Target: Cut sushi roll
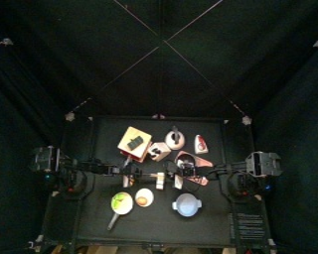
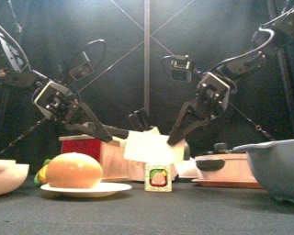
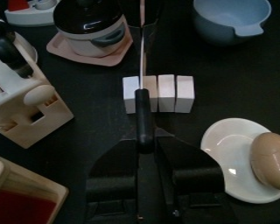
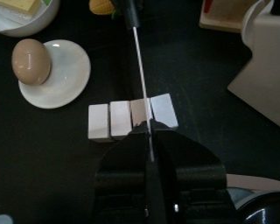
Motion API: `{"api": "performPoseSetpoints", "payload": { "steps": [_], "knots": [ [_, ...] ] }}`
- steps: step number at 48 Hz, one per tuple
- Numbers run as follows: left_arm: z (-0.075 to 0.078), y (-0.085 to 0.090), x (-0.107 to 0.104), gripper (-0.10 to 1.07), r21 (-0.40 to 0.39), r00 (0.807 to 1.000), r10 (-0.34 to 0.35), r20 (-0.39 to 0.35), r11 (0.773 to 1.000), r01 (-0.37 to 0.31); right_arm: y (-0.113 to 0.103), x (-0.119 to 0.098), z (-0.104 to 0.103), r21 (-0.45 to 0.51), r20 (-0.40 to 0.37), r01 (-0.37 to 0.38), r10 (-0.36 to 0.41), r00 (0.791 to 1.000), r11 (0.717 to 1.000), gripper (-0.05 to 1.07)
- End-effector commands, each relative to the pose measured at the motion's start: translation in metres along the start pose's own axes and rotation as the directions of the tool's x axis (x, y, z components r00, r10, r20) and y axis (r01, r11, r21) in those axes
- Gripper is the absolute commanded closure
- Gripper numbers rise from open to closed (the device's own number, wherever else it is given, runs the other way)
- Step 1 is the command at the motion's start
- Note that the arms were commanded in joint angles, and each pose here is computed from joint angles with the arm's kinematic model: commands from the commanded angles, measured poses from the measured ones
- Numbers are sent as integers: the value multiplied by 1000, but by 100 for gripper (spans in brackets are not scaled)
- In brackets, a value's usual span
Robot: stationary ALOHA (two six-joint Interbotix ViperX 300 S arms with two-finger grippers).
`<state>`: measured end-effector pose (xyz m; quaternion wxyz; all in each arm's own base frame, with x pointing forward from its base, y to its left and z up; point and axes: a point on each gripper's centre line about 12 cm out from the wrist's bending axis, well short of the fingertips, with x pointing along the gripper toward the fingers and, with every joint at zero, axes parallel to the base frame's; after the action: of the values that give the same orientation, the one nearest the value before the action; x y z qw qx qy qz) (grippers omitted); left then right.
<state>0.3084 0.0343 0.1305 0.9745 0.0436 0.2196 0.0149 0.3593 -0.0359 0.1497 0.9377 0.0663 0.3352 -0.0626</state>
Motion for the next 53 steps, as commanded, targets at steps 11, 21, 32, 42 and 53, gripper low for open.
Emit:
{"api": "performPoseSetpoints", "payload": {
  "steps": [11, 21, 32, 42, 53],
  "knots": [
    [7, 3, 2, 55, -3, 1000, 8, 22, 1000, -8, -5, -7, 13, 8, 41, 10, -10, 999, 1000, 59],
    [7, 3, 2, 55, 0, 1000, 7, 21, 1000, -7, -6, -5, 11, 9, 34, 12, -12, 999, 1000, 59],
    [5, 3, 2, 55, -2, 1000, 7, 16, 1000, -7, -8, -3, 8, 12, 23, 17, -17, 1000, 1000, 59],
    [4, 3, 3, 55, -1, 1000, 6, 10, 1000, -6, -10, -1, 5, 13, 5, 21, -22, 1000, 1000, 59],
    [2, 2, 4, 55, -3, 1000, 5, 4, 1000, -5, -10, 3, 2, 13, -7, 23, -23, 1000, 1000, 59]
  ]
}}
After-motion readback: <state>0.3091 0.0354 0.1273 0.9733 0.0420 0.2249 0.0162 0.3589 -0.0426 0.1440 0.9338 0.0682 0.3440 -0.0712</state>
